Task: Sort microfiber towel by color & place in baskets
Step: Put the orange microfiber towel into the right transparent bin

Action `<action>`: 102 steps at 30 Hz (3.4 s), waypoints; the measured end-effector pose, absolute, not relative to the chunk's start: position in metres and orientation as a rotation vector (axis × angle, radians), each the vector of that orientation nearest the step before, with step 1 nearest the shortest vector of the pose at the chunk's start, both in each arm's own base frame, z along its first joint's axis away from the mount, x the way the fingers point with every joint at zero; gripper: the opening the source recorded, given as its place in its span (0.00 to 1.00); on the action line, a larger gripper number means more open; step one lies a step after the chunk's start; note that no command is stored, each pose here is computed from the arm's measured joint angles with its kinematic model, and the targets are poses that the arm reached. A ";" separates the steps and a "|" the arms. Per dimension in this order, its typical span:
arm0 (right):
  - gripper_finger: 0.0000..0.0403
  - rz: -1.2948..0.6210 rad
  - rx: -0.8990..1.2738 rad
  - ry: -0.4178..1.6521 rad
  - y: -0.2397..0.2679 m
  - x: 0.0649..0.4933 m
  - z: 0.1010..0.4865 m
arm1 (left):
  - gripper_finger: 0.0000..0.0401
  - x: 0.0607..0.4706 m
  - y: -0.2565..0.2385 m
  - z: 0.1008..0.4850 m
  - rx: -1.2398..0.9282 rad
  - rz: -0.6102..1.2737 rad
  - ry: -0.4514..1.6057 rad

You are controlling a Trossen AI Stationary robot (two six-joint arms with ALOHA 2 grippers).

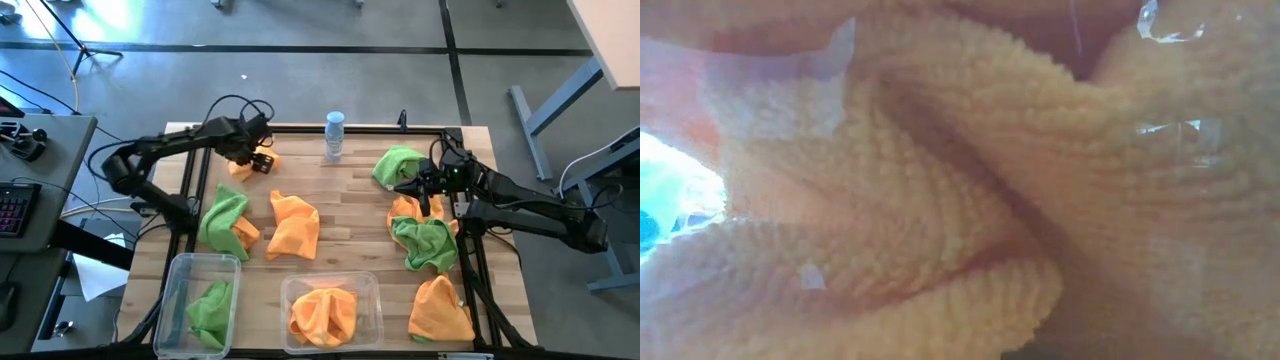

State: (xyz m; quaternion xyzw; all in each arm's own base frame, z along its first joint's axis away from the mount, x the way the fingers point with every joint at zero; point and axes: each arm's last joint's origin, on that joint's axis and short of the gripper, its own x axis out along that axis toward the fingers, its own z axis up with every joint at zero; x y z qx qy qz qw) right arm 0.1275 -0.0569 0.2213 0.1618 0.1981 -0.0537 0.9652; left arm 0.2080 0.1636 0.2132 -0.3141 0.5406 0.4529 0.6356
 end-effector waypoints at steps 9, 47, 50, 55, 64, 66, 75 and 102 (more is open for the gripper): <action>0.00 -0.115 0.356 0.400 -0.057 0.127 0.221 | 0.59 0.211 0.166 0.202 -0.657 1.145 1.287; 0.00 -0.130 0.381 0.397 -0.057 0.128 0.221 | 0.00 0.206 0.154 0.256 -0.516 1.013 1.194; 0.00 -0.129 0.381 0.397 -0.057 0.128 0.221 | 0.01 0.215 0.157 0.258 -0.501 0.880 1.130; 0.00 -0.129 0.380 0.397 -0.057 0.128 0.221 | 0.04 0.227 0.163 0.253 -0.519 0.843 1.190; 0.00 -0.128 0.373 0.398 -0.057 0.128 0.221 | 0.07 0.245 0.152 0.234 -0.657 1.139 1.322; 0.00 -0.128 0.372 0.398 -0.057 0.128 0.221 | 0.05 0.250 0.145 0.229 -0.636 1.206 1.325; 0.00 -0.128 0.376 0.407 -0.057 0.127 0.220 | 0.01 0.276 0.097 0.227 -0.525 1.493 0.986; 0.00 -0.061 0.377 0.416 -0.055 0.127 0.219 | 0.40 0.241 0.067 0.169 -0.663 1.812 0.740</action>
